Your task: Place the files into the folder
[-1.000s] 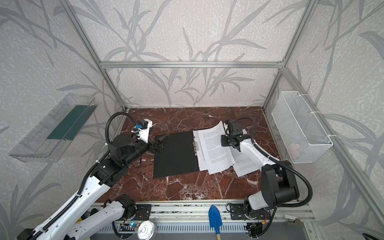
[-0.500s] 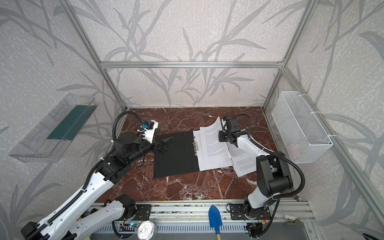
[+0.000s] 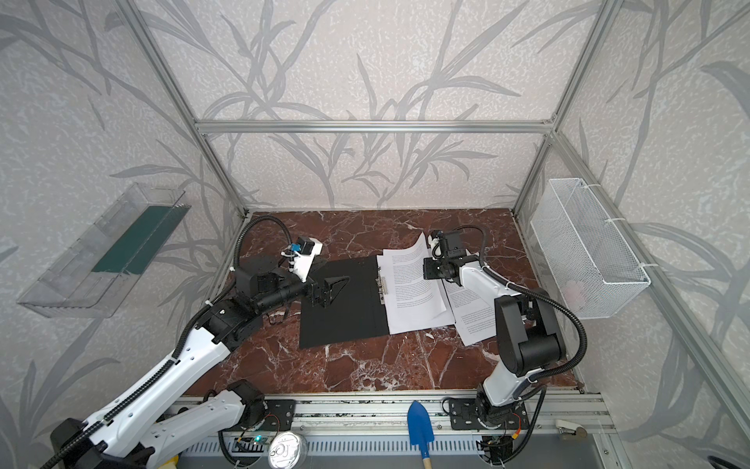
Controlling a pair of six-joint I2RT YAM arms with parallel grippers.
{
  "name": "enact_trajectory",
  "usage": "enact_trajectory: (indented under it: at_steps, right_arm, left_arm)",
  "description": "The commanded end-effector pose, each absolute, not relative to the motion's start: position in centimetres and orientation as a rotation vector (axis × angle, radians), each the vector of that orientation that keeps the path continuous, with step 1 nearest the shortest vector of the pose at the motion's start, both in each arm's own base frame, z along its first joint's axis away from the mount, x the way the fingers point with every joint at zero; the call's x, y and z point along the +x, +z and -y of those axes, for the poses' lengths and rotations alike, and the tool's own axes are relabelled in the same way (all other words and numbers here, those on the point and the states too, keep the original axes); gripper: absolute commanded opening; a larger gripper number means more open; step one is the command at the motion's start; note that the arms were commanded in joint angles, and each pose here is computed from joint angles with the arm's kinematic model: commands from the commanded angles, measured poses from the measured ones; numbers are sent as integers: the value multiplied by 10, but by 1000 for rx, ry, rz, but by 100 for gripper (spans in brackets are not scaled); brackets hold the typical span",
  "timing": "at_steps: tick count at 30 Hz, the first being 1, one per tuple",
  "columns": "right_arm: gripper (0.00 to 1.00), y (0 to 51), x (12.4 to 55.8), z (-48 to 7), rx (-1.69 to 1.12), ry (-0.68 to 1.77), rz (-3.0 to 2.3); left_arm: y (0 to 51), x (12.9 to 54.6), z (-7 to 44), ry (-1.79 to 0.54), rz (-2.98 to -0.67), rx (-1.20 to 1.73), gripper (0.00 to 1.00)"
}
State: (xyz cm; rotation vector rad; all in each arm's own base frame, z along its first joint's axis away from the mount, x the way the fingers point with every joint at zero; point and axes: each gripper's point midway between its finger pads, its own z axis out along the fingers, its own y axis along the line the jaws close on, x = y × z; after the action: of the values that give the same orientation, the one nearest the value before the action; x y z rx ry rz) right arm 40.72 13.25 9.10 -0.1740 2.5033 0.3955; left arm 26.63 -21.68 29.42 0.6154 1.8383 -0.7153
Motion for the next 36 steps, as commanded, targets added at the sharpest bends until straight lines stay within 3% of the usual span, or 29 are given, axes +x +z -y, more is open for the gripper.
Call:
enact_trajectory:
  at_steps: [1, 16, 36]
  right_arm:
    - [0, 82, 399, -130, -191, 391, -2540]
    - [0, 88, 388, -125, -276, 269, -2535]
    - [0, 85, 389, -138, -231, 369, -2533]
  left_arm:
    - [309, 264, 220, -732, -1806, 631, 99]
    - [304, 265, 223, -749, -1828, 634, 99]
    - [295, 268, 226, -746, -1859, 643, 99]
